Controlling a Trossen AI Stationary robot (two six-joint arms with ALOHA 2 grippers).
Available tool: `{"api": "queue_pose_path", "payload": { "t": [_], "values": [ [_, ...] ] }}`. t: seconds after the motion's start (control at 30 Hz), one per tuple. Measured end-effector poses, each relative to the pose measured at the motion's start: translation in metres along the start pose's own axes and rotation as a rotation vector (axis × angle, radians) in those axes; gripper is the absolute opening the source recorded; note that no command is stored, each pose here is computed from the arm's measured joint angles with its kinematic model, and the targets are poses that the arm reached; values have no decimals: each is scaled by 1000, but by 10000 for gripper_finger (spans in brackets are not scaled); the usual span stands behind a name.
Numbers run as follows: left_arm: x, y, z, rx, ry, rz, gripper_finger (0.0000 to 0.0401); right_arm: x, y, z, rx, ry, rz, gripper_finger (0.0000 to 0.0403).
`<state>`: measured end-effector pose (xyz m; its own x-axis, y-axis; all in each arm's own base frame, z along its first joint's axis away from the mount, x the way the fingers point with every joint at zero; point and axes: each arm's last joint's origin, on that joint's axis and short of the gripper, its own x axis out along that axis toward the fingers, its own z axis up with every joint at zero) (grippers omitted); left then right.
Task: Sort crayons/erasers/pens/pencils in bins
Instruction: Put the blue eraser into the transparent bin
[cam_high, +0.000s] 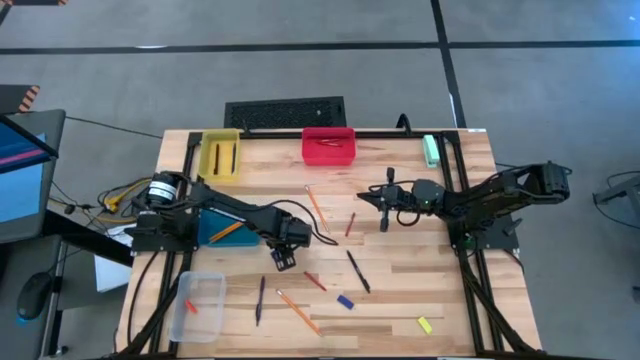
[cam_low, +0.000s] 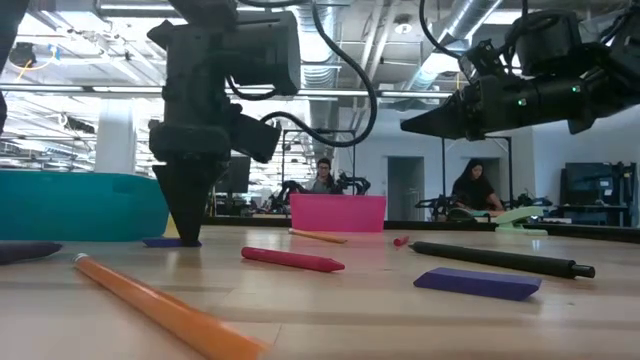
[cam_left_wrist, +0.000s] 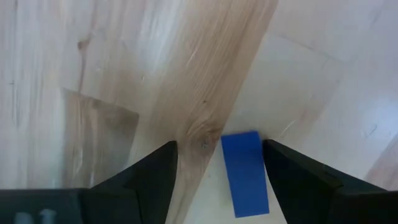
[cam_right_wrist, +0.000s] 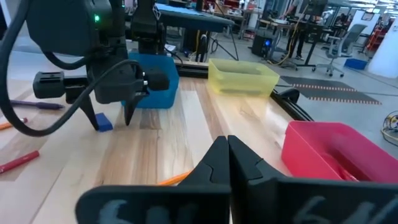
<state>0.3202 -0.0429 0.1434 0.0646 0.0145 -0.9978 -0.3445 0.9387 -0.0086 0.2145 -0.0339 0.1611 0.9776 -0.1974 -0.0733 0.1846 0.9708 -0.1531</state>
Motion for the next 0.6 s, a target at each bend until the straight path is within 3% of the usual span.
{"api": "queue_pose_path", "payload": {
  "t": [0.17, 0.6],
  "values": [
    [1, 0, 0, 12, 3, -10, 205, 0, 0, 0, 0, 1, 0, 4],
    [-3, -4, 7, 137, 37, -8, 60, 0, 0, 0, 1, 3, 1, 2]
  ]
}}
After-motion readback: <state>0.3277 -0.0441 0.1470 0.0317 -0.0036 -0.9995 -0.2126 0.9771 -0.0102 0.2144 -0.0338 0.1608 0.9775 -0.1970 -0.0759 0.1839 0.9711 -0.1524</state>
